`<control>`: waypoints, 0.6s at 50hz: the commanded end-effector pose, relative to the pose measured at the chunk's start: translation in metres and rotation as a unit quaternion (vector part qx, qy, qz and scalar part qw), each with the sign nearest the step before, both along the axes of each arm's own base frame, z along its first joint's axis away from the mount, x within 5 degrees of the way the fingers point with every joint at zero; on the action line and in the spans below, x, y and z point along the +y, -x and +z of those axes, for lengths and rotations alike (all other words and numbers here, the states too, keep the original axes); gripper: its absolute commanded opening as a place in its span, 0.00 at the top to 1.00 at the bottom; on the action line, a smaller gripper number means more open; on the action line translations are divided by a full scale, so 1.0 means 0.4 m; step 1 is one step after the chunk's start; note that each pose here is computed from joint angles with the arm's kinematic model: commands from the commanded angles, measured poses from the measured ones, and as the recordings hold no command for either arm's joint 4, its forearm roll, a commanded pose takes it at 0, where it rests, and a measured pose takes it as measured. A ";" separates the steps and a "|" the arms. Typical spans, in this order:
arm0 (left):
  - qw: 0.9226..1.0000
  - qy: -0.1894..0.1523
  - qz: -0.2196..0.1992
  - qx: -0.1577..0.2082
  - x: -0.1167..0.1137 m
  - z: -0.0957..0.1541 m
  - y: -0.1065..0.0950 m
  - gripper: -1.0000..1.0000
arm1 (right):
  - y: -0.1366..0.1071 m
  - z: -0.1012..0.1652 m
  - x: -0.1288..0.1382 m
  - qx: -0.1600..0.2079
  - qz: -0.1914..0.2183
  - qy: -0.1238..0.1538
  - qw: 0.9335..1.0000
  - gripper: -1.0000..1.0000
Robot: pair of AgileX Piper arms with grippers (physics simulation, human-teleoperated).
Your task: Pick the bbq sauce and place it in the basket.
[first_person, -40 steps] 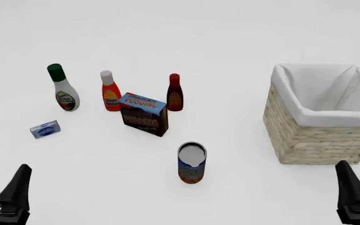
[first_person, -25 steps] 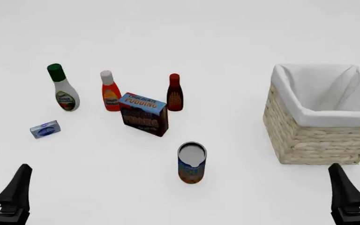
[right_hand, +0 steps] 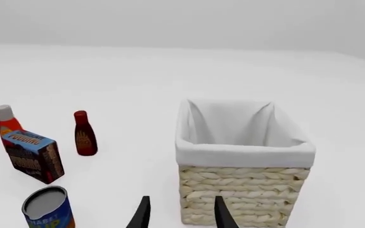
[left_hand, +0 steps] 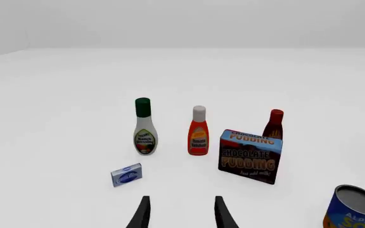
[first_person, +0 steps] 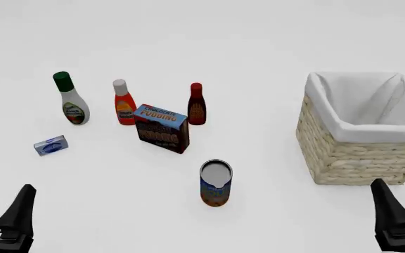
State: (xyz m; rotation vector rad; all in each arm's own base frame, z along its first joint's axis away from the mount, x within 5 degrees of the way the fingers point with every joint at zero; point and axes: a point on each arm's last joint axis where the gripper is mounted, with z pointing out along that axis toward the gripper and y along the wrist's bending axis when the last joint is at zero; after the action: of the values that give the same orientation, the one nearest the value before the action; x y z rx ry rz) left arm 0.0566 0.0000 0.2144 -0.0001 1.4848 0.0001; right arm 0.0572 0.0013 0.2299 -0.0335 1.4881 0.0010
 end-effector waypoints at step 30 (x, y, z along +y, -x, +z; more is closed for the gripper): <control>1.000 0.000 0.000 0.000 0.000 0.000 0.000 0.00 | -0.120 0.336 0.049 0.016 0.084 0.044 0.995 0.00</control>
State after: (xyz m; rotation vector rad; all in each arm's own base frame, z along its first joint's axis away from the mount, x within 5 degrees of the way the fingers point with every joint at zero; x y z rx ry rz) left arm 0.0566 0.0000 0.2144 -0.0001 1.4849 0.0001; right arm 0.0851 0.0111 0.3304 -0.1593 1.4953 0.0385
